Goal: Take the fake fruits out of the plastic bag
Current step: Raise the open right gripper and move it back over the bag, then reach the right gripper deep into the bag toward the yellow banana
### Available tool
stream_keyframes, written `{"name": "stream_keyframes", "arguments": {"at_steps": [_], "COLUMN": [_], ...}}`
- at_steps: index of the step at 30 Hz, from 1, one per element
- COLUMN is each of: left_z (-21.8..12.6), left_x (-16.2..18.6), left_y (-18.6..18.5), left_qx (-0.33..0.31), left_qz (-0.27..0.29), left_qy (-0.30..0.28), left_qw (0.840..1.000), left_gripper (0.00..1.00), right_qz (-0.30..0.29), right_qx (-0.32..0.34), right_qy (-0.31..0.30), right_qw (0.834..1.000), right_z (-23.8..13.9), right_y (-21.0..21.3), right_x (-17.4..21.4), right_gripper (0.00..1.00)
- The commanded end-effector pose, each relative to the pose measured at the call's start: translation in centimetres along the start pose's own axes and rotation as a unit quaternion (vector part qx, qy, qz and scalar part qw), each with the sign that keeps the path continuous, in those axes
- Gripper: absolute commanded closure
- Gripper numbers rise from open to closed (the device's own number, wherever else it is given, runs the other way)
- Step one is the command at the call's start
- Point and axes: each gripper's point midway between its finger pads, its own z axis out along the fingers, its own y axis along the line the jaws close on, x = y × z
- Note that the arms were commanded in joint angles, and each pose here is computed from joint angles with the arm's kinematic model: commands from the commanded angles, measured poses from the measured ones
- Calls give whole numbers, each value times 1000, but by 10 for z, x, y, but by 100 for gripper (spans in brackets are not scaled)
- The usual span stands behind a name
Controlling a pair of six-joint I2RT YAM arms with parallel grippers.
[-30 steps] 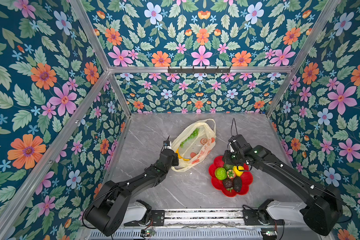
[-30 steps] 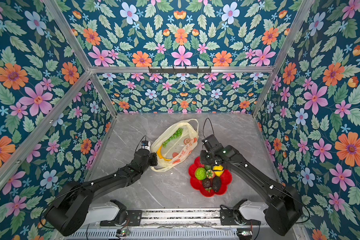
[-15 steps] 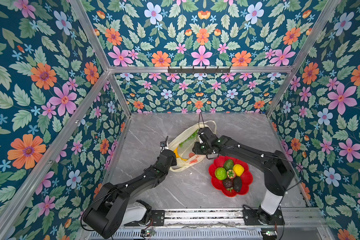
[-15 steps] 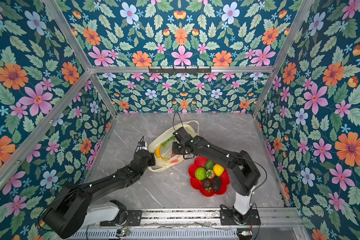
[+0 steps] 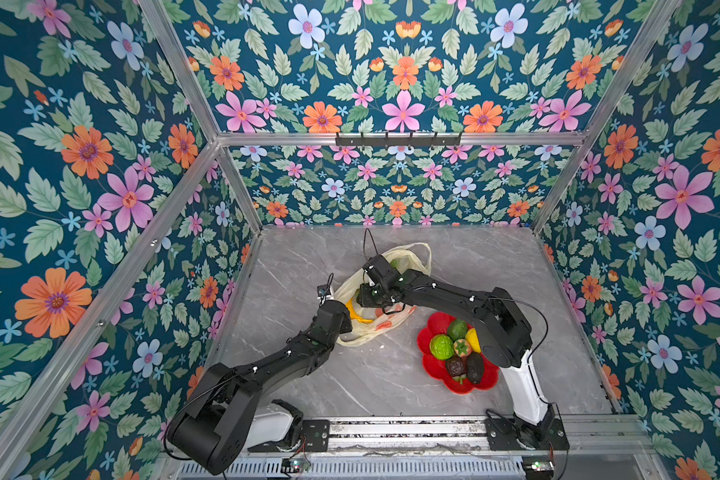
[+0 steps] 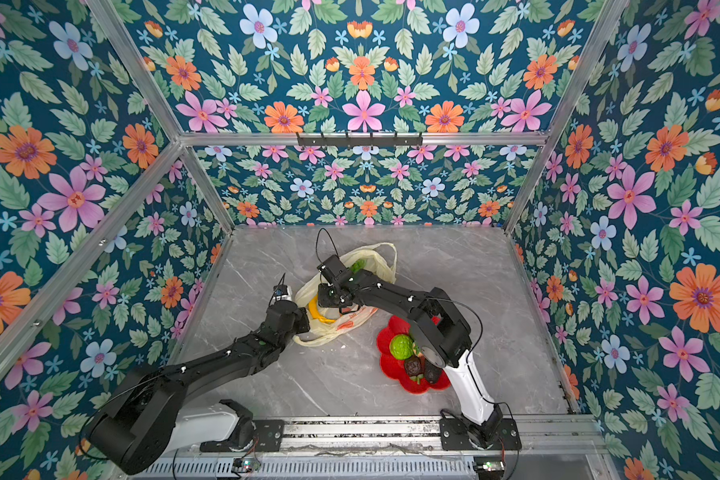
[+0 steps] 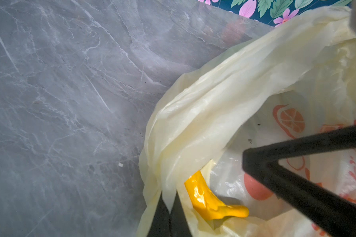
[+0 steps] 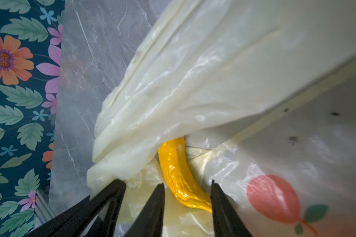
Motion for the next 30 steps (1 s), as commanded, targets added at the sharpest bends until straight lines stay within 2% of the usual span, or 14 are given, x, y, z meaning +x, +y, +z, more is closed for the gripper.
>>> {"name": "stream_keyframes", "arguments": {"at_steps": [1,5,21,30], "left_z": [-3,-4,-11,-7], "left_x": [-6,-6,-13,-8], "left_y": [-3,-4,-8,-13], "left_qx": [12,17,36,43], "left_qz": [-14,-18,-20,-19], "left_qy": [-15,-18,-34,-20], "left_qw": [1000,1000,999,999], "left_gripper": [96,96,96,96], "right_qz": [7,-1,-18,-36], "right_qx": [-21,-11,60,82], "right_qy": [15,24,59,38], "right_qw": [1000,1000,996,995], "right_z": [9,20,56,40], "right_y": [12,16,0,-10], "right_x": [4,8,21,14], "right_gripper": [58,55,54,71]}}
